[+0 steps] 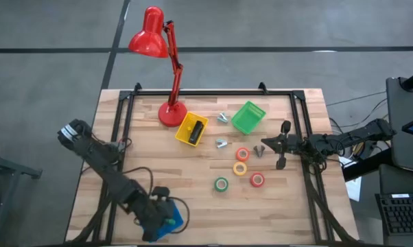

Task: Pick and place Stapler, Stapler remover, tape
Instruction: Put the green stapler into the blue bin

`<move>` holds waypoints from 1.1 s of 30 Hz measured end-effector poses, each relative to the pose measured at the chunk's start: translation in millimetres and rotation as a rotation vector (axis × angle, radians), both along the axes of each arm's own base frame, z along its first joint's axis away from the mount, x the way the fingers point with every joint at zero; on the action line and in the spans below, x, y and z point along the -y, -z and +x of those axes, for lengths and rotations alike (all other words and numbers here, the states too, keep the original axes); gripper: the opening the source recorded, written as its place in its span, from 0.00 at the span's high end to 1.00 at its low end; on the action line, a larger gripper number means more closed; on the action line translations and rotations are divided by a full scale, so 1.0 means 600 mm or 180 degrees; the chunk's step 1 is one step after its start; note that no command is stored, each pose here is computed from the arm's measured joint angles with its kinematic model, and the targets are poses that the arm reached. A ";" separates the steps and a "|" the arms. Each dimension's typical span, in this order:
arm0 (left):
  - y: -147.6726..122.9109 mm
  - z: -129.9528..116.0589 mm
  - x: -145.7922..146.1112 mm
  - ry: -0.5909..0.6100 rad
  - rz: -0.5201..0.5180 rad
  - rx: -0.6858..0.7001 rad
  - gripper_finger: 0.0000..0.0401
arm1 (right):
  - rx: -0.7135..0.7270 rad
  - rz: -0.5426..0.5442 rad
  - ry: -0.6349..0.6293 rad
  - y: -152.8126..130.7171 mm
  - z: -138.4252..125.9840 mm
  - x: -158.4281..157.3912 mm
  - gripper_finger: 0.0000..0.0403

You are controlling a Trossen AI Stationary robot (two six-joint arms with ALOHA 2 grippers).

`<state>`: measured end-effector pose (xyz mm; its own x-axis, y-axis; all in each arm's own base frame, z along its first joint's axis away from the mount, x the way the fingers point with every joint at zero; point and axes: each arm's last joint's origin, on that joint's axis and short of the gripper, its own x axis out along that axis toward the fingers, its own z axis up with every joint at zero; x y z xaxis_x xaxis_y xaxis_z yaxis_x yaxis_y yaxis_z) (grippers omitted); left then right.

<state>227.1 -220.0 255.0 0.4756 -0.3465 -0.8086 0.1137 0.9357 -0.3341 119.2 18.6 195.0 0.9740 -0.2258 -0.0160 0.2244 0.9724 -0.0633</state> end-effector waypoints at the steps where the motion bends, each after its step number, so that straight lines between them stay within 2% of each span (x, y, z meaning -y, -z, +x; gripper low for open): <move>1: 0.002 -0.007 0.003 -0.0060 0.0028 -0.0047 0.77 | -0.0001 0.0004 -0.0001 0.000 0.000 0.000 0.98; 11: 0.034 -0.049 0.013 -0.0542 0.0420 -0.0623 0.78 | 0.0001 0.0005 0.0000 0.000 0.000 0.000 0.98; 16: 0.042 -0.048 0.018 -0.0604 0.0406 -0.0652 0.77 | 0.0000 0.0004 0.0001 0.000 0.000 0.000 0.98; 27: 0.075 -0.041 0.026 -0.0652 0.0616 -0.0811 0.77 | 0.0000 -0.0001 0.0000 0.000 0.000 0.000 0.98; 33: 0.076 -0.042 0.022 -0.0667 0.0677 -0.0855 0.76 | -0.0001 -0.0002 0.0000 0.000 0.000 0.000 0.98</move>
